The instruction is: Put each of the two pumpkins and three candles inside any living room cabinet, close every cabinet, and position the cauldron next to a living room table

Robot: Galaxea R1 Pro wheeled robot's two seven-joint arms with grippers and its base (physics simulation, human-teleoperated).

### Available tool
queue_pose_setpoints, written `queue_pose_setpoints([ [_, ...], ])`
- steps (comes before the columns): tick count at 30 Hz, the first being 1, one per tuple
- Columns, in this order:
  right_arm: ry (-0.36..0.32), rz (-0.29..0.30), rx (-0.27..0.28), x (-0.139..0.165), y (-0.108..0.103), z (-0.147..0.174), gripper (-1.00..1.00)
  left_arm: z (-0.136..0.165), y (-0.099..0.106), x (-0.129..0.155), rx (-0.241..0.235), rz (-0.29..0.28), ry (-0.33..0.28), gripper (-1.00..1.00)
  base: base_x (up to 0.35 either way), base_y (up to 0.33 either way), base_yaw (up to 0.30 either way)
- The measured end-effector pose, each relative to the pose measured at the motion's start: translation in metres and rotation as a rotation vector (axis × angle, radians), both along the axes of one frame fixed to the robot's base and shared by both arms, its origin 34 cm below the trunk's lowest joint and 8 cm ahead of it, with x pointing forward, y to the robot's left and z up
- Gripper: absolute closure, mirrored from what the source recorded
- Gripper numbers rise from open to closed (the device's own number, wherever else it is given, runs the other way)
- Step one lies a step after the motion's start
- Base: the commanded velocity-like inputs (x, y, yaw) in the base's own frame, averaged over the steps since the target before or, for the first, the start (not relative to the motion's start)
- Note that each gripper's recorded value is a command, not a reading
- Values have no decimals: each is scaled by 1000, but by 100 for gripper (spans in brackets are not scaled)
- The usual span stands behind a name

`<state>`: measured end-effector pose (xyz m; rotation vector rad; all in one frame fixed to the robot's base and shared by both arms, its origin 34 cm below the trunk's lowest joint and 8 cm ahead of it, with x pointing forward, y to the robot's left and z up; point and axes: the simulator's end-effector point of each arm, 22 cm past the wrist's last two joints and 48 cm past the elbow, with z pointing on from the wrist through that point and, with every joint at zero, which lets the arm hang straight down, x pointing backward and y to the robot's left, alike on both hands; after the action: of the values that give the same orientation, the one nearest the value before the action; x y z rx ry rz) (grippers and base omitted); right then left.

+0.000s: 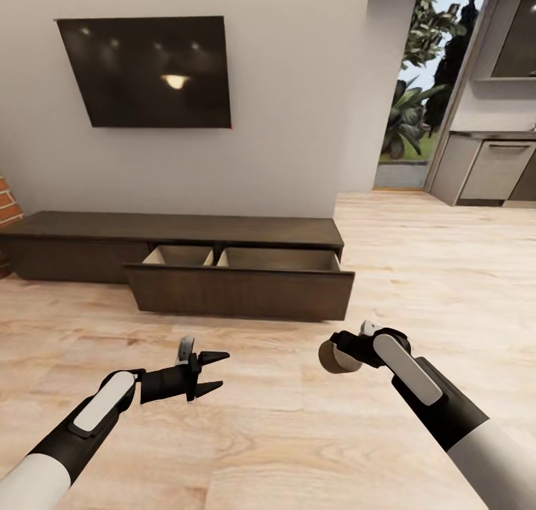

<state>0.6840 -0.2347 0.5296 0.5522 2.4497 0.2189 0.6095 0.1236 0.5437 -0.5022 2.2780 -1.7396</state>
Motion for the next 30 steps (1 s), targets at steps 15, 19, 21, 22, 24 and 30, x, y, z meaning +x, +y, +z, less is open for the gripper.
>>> queue_pose_setpoints([
  [15,-4,2,-3,1,0,0,100,-1,-2,0,0,-6,-1,-100,233,257,-170],
  [19,-17,10,2,3,4,3,100,-1,-2,0,0,-7,-2,-100,245,223,-5],
  [21,-18,13,2,3,5,3,100,-1,-3,0,-1,-7,-2,-100,245,186,-1],
  [22,-17,13,2,3,4,2,100,0,-3,0,-1,-7,-2,-100,245,165,0],
  [24,-12,11,-1,2,3,0,100,0,-3,0,-1,-7,-2,-100,245,142,0],
  [30,-9,11,15,2,5,-1,100,-1,-3,-1,-1,-8,-1,-100,245,41,0],
])
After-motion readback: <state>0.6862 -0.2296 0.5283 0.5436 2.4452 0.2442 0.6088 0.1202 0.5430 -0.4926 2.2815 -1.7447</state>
